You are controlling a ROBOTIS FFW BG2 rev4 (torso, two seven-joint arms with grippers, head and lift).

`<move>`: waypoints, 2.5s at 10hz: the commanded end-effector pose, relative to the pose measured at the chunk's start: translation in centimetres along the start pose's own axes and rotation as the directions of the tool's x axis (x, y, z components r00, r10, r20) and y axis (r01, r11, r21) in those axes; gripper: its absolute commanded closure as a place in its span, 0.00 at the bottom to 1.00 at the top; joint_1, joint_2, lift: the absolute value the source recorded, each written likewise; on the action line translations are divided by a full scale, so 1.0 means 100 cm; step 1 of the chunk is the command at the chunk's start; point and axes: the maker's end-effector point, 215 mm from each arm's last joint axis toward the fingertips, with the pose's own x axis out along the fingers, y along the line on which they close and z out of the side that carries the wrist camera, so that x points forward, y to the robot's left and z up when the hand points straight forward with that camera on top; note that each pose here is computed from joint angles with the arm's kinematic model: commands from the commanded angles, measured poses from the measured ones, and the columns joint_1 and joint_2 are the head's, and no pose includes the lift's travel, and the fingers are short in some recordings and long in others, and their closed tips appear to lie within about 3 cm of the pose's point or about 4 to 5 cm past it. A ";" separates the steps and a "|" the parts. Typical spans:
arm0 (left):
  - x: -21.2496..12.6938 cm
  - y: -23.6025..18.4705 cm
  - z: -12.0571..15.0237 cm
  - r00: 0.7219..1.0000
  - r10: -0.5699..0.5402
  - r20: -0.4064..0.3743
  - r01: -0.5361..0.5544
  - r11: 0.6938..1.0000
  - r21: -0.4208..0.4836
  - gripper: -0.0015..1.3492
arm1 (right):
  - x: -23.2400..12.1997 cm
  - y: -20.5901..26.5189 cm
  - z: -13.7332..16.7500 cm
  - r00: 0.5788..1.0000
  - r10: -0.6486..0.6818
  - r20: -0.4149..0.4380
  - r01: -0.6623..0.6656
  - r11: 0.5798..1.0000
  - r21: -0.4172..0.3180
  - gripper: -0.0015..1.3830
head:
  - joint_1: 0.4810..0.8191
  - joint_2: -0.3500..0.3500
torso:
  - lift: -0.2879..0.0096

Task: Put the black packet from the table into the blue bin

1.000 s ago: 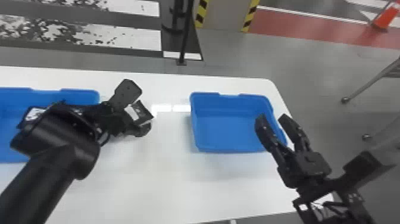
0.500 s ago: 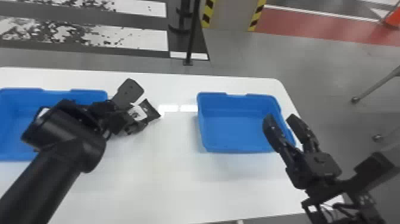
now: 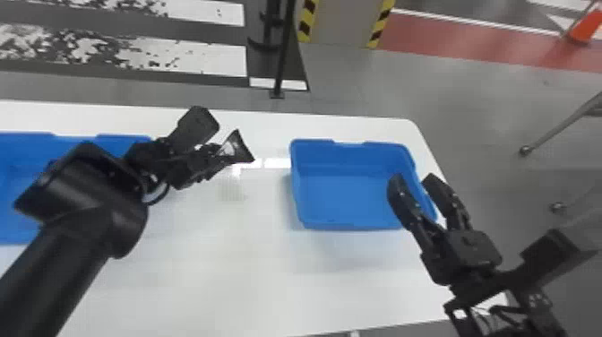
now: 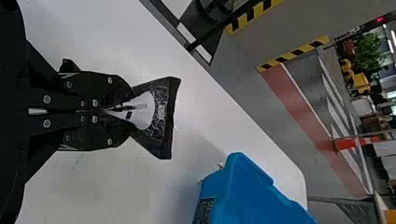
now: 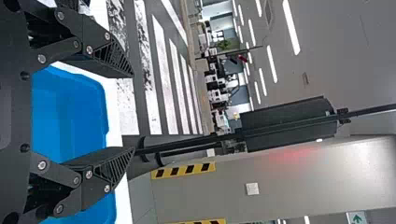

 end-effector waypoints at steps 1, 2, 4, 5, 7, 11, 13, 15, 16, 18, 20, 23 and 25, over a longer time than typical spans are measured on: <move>-0.019 0.001 0.035 0.995 0.002 0.095 -0.002 1.000 0.002 0.90 | -0.001 0.000 0.000 1.000 -0.002 -0.002 0.002 1.000 0.000 0.37 | 0.63 0.16 | 0.60; -0.042 0.006 0.053 0.988 0.019 0.151 -0.017 1.000 -0.016 0.90 | -0.001 0.001 0.000 1.000 0.002 -0.002 -0.002 1.000 0.002 0.37 | 0.63 0.14 | 0.60; -0.091 0.035 0.057 0.973 0.100 0.207 -0.091 0.994 -0.055 0.90 | 0.000 0.004 -0.001 1.000 0.005 -0.002 -0.005 1.000 0.005 0.37 | 0.63 0.14 | 0.60; -0.107 0.048 0.040 0.974 0.129 0.184 -0.118 0.991 -0.070 0.90 | 0.000 0.003 0.000 1.000 0.004 -0.001 -0.004 1.000 0.006 0.37 | 0.63 0.17 | 0.60; -0.140 0.082 -0.019 0.973 0.214 0.091 -0.206 0.974 -0.092 0.90 | 0.000 0.004 0.002 1.000 0.005 0.003 -0.005 1.000 0.005 0.37 | 0.63 0.25 | 0.60; -0.216 0.123 -0.115 0.933 0.353 -0.077 -0.359 0.928 -0.099 0.90 | -0.001 0.002 0.003 1.000 0.003 0.003 -0.003 1.000 0.002 0.37 | 0.63 0.49 | 0.60; -0.245 0.124 -0.151 0.915 0.374 -0.152 -0.394 0.909 -0.134 0.58 | -0.001 0.002 0.001 1.000 0.002 -0.001 -0.002 1.000 0.005 0.37 | 0.63 0.56 | 0.60; -0.266 0.119 -0.165 0.906 0.391 -0.165 -0.416 0.894 -0.167 0.05 | -0.001 0.003 0.003 1.000 0.003 0.002 -0.003 1.000 0.006 0.37 | 0.63 0.64 | 0.60; -0.279 0.116 -0.167 0.899 0.409 -0.157 -0.435 0.879 -0.195 0.09 | -0.001 0.003 0.003 1.000 0.003 0.002 -0.003 1.000 0.006 0.37 | 0.63 0.67 | 0.60; -0.320 0.107 -0.169 0.877 0.466 -0.114 -0.479 0.837 -0.265 0.11 | -0.002 0.003 0.003 1.000 0.003 0.003 -0.003 1.000 0.009 0.37 | 0.63 0.70 | 0.60; -0.371 0.095 -0.166 0.824 0.563 -0.062 -0.546 0.760 -0.352 0.12 | -0.003 0.003 0.002 1.000 0.004 -0.001 -0.004 1.000 0.014 0.37 | 0.63 0.74 | 0.60; -0.393 0.068 -0.120 0.740 0.659 0.135 -0.528 0.693 -0.491 0.12 | -0.005 0.004 0.002 1.000 0.005 -0.002 -0.005 1.000 0.019 0.37 | 0.63 0.77 | 0.60; -0.408 0.053 -0.105 0.658 0.731 0.184 -0.524 0.619 -0.585 0.12 | -0.007 0.004 0.003 1.000 0.005 -0.002 -0.005 1.000 0.018 0.37 | 0.63 0.74 | 0.60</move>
